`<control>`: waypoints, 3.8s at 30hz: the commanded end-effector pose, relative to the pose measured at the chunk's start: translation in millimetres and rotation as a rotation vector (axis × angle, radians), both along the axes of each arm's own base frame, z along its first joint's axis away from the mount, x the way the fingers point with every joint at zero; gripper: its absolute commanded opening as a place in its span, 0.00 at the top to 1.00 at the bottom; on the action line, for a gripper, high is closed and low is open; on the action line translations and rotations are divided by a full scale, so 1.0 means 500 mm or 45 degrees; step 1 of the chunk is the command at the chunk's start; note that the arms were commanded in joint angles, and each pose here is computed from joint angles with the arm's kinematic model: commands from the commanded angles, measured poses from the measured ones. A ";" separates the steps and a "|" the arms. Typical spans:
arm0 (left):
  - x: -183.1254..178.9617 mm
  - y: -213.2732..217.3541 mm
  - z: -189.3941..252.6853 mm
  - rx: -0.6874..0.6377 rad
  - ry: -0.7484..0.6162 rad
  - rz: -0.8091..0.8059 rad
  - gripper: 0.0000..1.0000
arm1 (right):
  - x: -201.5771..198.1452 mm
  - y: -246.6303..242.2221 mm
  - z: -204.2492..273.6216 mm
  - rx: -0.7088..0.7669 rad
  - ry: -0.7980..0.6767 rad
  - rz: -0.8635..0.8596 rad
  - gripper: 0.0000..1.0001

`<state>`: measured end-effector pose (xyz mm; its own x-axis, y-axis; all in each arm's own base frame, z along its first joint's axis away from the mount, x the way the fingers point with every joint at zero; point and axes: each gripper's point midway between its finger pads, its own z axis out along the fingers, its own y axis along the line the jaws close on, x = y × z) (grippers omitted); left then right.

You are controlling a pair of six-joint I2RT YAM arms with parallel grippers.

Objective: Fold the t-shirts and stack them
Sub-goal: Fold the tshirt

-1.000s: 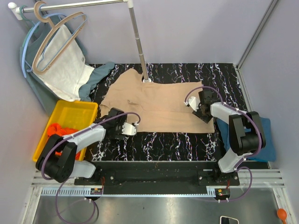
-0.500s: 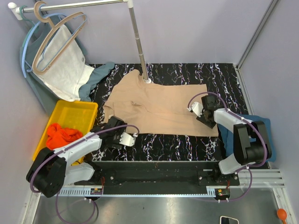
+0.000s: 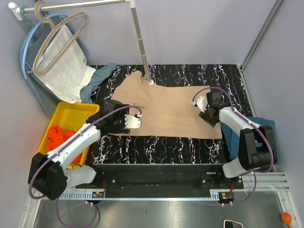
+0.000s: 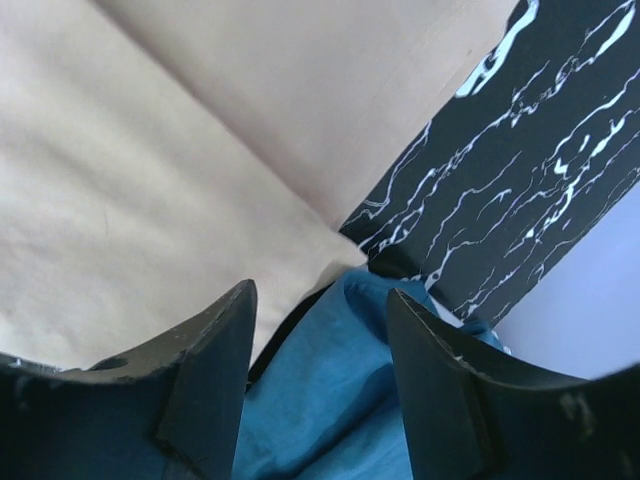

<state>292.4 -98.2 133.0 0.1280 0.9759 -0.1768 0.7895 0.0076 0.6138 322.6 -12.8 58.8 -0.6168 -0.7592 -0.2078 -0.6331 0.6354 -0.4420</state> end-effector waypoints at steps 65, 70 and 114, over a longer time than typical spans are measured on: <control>-0.218 0.120 -0.260 0.422 0.314 -0.132 0.01 | -0.194 0.099 -0.107 0.239 0.310 0.079 0.30; -0.229 0.120 -0.251 0.447 0.321 -0.145 0.01 | -0.210 0.095 -0.112 0.231 0.318 0.078 0.30; -0.144 -0.060 -0.022 0.046 0.191 -0.233 0.01 | -0.168 0.114 0.022 0.288 0.117 0.160 0.14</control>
